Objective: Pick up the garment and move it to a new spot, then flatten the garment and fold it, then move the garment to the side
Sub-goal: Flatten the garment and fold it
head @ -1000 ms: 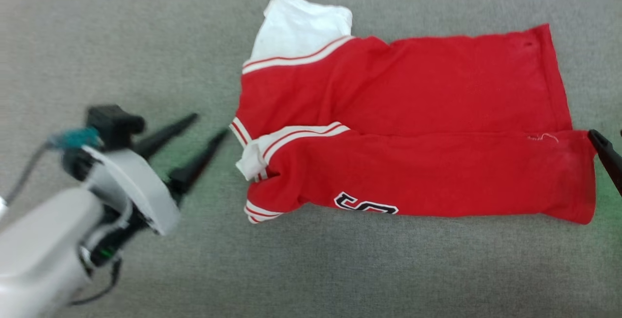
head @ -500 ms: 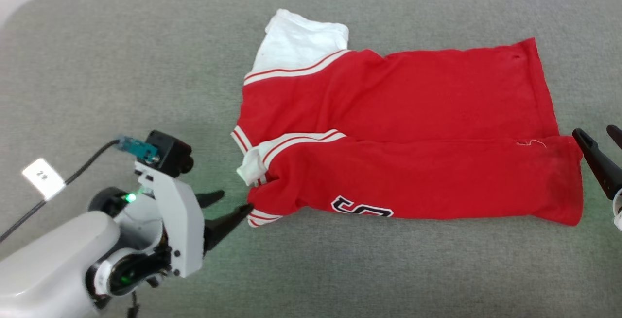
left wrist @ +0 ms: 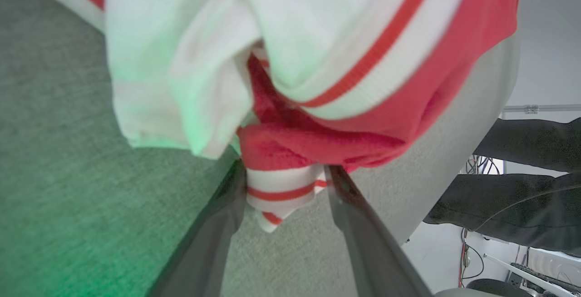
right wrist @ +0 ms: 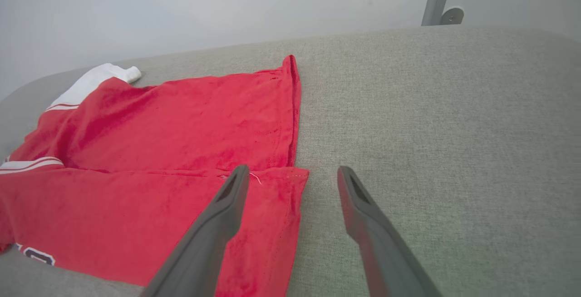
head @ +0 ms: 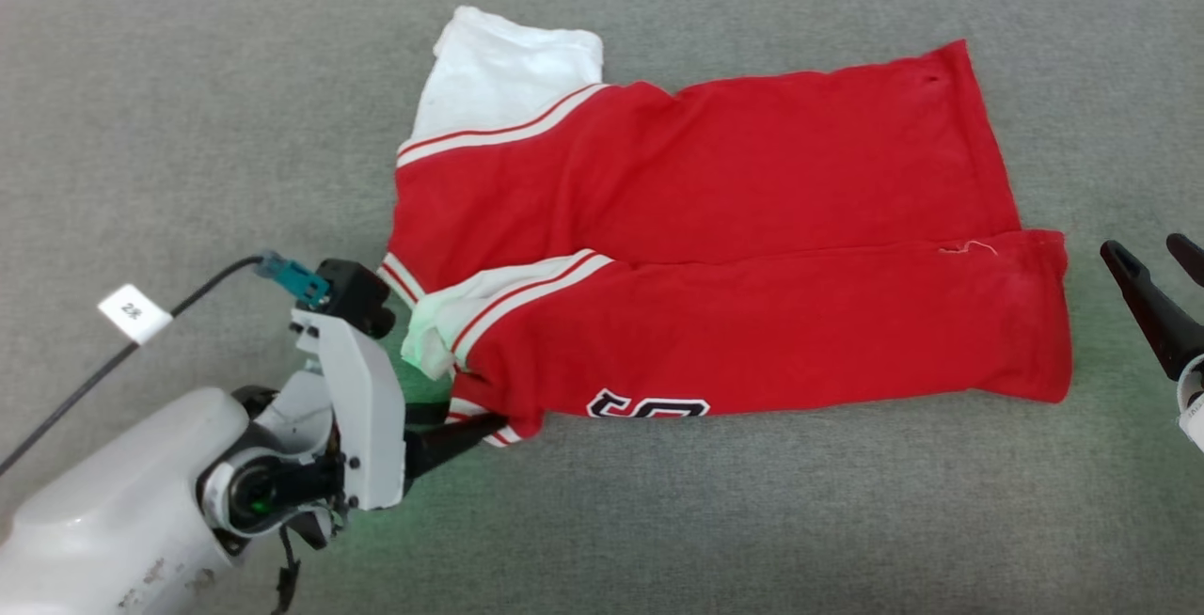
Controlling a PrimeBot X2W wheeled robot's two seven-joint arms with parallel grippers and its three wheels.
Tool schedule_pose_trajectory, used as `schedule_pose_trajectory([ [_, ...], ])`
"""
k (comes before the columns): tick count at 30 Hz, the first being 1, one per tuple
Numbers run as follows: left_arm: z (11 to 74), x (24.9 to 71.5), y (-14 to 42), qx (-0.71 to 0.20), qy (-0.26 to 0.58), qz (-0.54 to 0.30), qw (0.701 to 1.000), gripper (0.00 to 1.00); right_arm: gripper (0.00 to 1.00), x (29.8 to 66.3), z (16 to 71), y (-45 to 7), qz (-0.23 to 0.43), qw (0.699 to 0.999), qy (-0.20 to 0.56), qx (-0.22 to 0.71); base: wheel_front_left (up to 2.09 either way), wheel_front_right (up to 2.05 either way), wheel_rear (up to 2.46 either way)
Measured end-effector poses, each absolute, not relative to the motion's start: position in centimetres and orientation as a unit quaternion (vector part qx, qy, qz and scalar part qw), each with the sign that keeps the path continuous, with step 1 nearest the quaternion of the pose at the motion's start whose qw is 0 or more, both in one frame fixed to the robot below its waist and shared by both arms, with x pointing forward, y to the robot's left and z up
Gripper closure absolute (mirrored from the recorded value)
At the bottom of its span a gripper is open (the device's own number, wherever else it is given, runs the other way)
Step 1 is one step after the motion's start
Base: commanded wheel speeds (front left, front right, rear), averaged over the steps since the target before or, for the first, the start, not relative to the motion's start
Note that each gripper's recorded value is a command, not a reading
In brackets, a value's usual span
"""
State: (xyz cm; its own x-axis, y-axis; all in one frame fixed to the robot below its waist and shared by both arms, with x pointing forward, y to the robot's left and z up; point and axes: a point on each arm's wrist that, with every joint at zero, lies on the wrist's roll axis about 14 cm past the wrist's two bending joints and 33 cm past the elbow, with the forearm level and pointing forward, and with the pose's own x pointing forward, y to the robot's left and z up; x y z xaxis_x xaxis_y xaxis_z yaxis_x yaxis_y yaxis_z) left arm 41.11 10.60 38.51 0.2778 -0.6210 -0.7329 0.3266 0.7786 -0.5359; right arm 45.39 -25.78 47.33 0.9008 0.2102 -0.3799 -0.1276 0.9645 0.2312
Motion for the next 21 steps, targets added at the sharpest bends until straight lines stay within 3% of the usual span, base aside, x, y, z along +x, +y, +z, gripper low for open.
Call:
schedule_pose_trajectory([
  [1,38.5,41.2,10.4,-0.144,0.519,-0.305,0.785,1.0,0.0,45.3,47.3,-26.0,0.085,0.97,0.206,0.1,0.0,0.0,0.0],
  [6,38.4,41.3,10.0,-0.149,0.513,-0.314,0.784,1.0,0.0,44.6,46.9,-26.1,0.096,0.963,0.241,0.068,0.0,0.0,0.0],
  [17,39.1,41.7,9.9,-0.144,0.468,-0.324,0.809,1.0,0.0,42.3,41.7,-23.8,0.165,0.874,0.456,-0.018,0.0,0.0,0.0],
  [21,39.1,41.8,10.0,-0.146,0.455,-0.323,0.817,1.0,0.0,42.8,40.1,-23.8,0.163,0.855,0.492,-0.033,0.0,0.0,0.0],
])
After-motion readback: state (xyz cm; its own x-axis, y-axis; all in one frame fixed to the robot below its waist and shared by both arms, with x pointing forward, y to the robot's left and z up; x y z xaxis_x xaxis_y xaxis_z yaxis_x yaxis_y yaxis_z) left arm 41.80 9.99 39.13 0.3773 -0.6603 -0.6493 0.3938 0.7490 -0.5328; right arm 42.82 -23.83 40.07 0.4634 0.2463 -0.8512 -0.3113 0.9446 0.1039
